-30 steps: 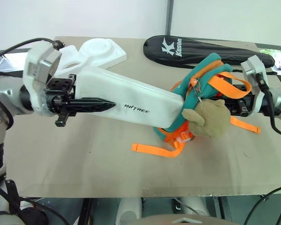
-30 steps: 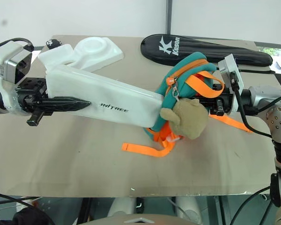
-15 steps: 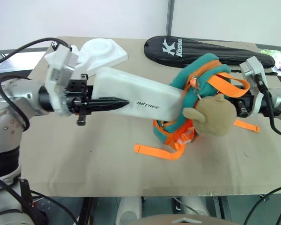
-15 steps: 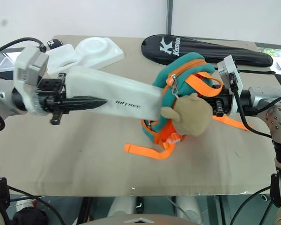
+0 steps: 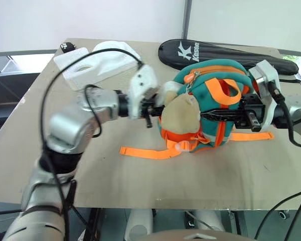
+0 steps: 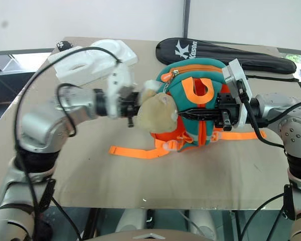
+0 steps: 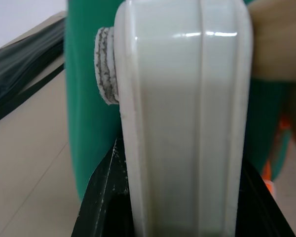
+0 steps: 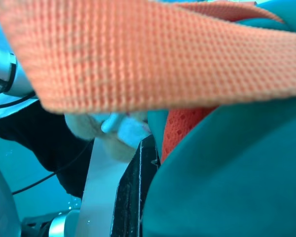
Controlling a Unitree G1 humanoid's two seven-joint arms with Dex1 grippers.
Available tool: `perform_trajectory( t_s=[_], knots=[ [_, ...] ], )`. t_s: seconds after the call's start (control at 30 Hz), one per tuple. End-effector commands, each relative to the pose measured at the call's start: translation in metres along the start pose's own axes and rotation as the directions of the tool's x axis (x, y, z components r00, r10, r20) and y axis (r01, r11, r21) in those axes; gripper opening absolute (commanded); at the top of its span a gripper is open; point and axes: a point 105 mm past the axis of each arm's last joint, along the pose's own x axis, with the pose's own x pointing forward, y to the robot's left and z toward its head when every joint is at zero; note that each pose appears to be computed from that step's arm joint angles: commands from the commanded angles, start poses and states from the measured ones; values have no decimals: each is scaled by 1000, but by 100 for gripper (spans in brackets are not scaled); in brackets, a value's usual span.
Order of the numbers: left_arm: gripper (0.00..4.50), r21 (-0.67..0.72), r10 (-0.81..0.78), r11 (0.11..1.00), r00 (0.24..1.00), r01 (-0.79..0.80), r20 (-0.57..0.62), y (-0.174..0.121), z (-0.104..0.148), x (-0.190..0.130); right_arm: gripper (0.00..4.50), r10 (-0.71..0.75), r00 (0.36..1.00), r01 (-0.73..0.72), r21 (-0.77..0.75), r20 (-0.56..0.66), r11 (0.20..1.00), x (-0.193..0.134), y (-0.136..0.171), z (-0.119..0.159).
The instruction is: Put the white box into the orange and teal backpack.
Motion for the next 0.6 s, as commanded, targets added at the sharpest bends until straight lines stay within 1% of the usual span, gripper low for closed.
perform_trajectory(
  t_s=[0.03,0.1,0.13,0.2,0.23,0.27,0.3,0.37,0.43,0.47,0.5,0.53,0.6],
  knots=[
    [103,72,-2,997,1000,3,-17,5,-6,14,1,6,1000,-5,-64,27,998,5,6,10],
    [209,45,7,999,1000,-6,-8,11,-9,5,0,-31,999,33,-68,28,997,6,0,7],
    [246,33,24,999,1000,-24,12,16,-7,-2,0,-52,998,54,-73,30,996,7,-3,6],
    [337,-7,70,998,994,-70,87,24,3,-20,0,-96,995,98,-71,33,993,6,-9,4],
    [375,-47,83,996,988,-78,129,27,9,-31,0,-118,993,120,-72,32,990,6,-13,3],
    [426,-119,81,991,981,-60,177,28,14,-49,0,-144,989,146,-74,31,987,6,-17,2],
    [439,-181,83,983,974,-44,212,28,18,-65,0,-165,986,167,-76,31,983,6,-21,0],
    [439,-252,100,967,967,-39,234,29,20,-88,0,-185,982,187,-79,31,979,6,-24,-2],
    [439,-384,95,923,957,18,274,23,24,-119,0,-197,979,200,-84,41,976,8,-27,-2],
    [439,-423,88,905,953,46,291,20,26,-128,0,-201,979,204,-85,46,975,9,-28,-2],
    [439,-466,84,882,949,72,304,16,28,-135,0,-202,978,205,-87,51,975,10,-29,-2],
    [439,-505,27,849,943,153,331,3,30,-132,0,-199,978,203,-88,58,975,12,-30,-1],
    [439,-577,-30,778,934,246,357,-16,25,-116,0,-188,980,194,-93,66,977,16,-30,-1]
  ],
)
